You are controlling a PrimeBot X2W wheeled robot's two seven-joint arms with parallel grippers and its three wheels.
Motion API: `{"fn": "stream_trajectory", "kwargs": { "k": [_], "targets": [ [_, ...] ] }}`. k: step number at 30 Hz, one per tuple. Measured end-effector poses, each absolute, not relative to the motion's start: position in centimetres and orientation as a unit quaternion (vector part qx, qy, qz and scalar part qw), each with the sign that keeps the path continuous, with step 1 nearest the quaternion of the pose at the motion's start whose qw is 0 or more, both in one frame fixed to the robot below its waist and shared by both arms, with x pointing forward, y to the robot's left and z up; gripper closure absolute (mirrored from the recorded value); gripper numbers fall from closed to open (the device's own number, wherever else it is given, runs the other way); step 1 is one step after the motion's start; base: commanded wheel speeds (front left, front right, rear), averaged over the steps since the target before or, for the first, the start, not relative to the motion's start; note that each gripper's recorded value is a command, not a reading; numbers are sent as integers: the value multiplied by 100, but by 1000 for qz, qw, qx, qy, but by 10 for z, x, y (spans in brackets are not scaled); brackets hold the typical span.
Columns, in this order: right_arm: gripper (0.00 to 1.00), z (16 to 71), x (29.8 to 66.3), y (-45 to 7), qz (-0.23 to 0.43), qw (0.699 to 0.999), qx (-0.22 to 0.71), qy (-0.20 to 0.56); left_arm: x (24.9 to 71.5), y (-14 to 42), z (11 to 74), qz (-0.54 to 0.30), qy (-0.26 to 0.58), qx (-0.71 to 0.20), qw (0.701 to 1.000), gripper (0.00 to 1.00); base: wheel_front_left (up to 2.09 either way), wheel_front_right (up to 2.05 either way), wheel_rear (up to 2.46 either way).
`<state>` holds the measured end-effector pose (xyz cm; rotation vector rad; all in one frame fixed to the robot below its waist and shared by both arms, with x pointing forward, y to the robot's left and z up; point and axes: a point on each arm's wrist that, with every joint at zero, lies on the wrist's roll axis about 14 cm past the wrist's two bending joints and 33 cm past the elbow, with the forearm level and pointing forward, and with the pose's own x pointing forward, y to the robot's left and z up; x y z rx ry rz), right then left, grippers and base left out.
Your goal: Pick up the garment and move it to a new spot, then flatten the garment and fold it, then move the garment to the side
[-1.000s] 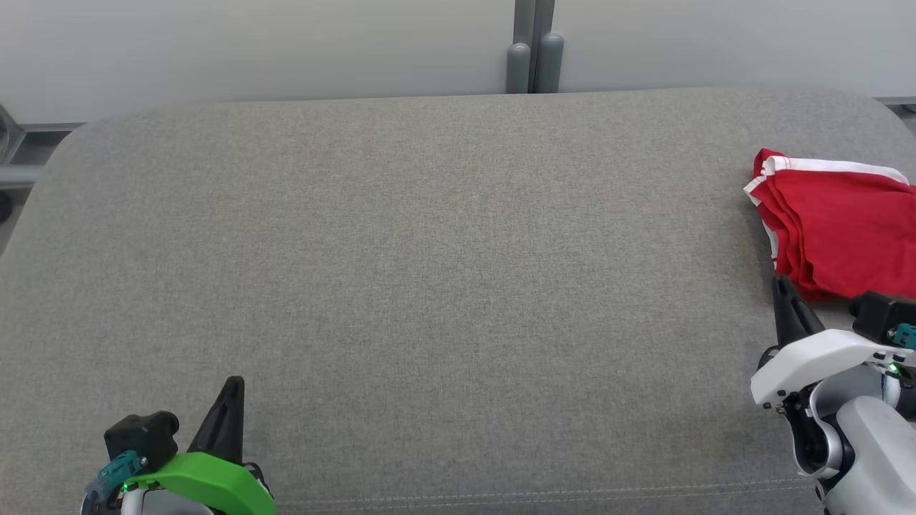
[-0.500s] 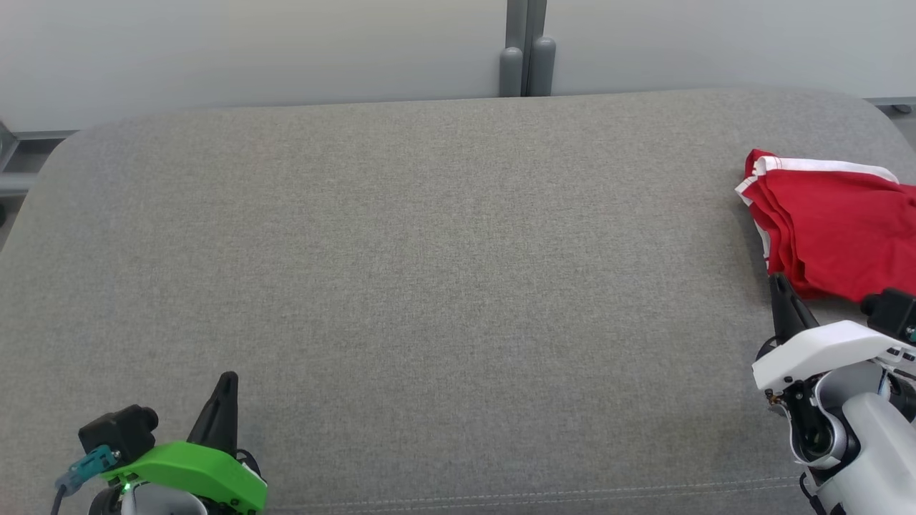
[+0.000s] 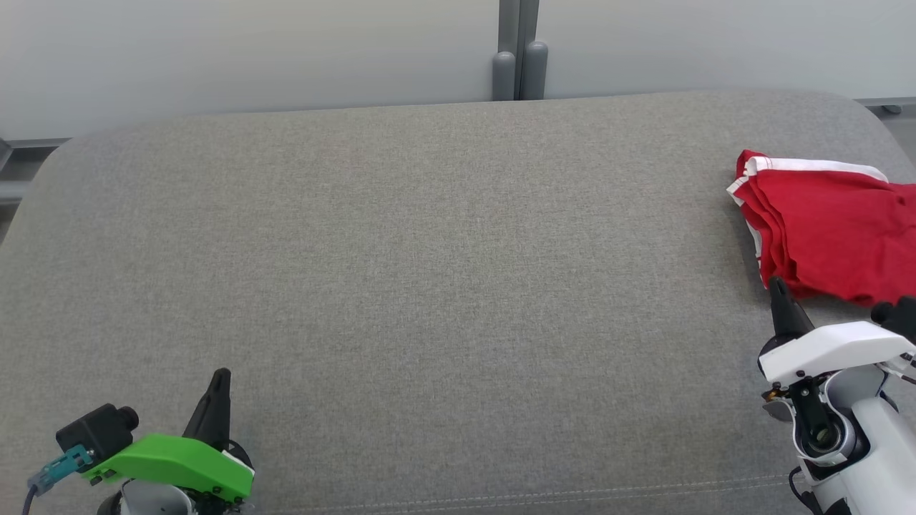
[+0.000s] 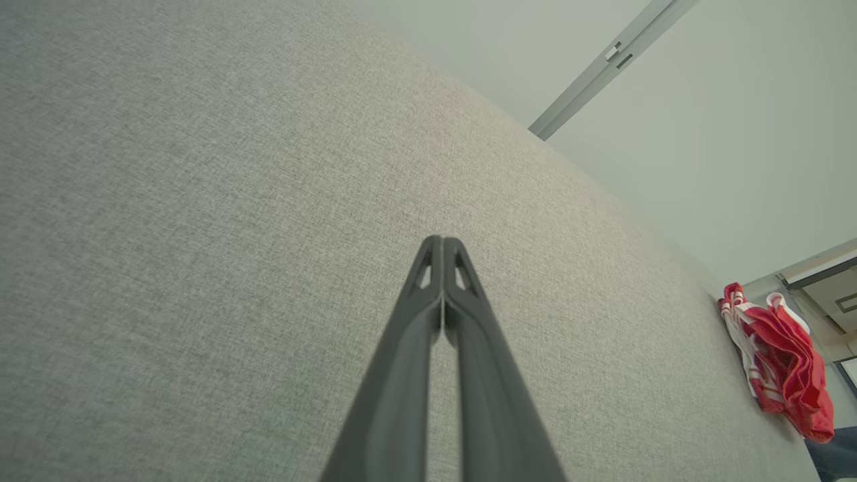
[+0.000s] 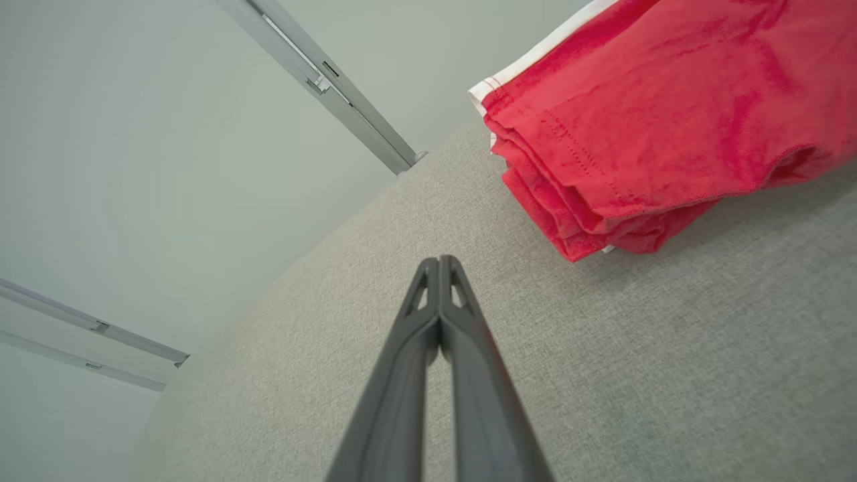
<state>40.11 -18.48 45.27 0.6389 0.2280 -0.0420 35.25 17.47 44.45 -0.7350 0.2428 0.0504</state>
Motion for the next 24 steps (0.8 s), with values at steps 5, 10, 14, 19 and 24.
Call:
{"fn": "stream_trajectory", "kwargs": {
  "k": [5, 10, 14, 19, 24],
  "targets": [
    [100, 453, 399, -185, -26, 930, 350, 112, 354, 177, 446, 29, 116, -388, 914, 100, 0, 0, 0],
    [100, 456, 400, -186, -30, 916, 385, 109, 356, 177, 447, 32, 116, -415, 902, 100, 0, 0, 0],
    [100, 458, 399, -186, -33, 904, 413, 106, 357, 176, 447, 34, 117, -441, 889, 100, 0, 0, 0],
    [100, 460, 398, -187, -34, 889, 446, 102, 358, 179, 449, 37, 112, -470, 875, 100, 0, 0, 0],
    [100, 460, 395, -189, -40, 871, 478, 100, 360, 178, 451, 38, 109, -500, 858, 100, 0, 0, 0]
  ]
}}
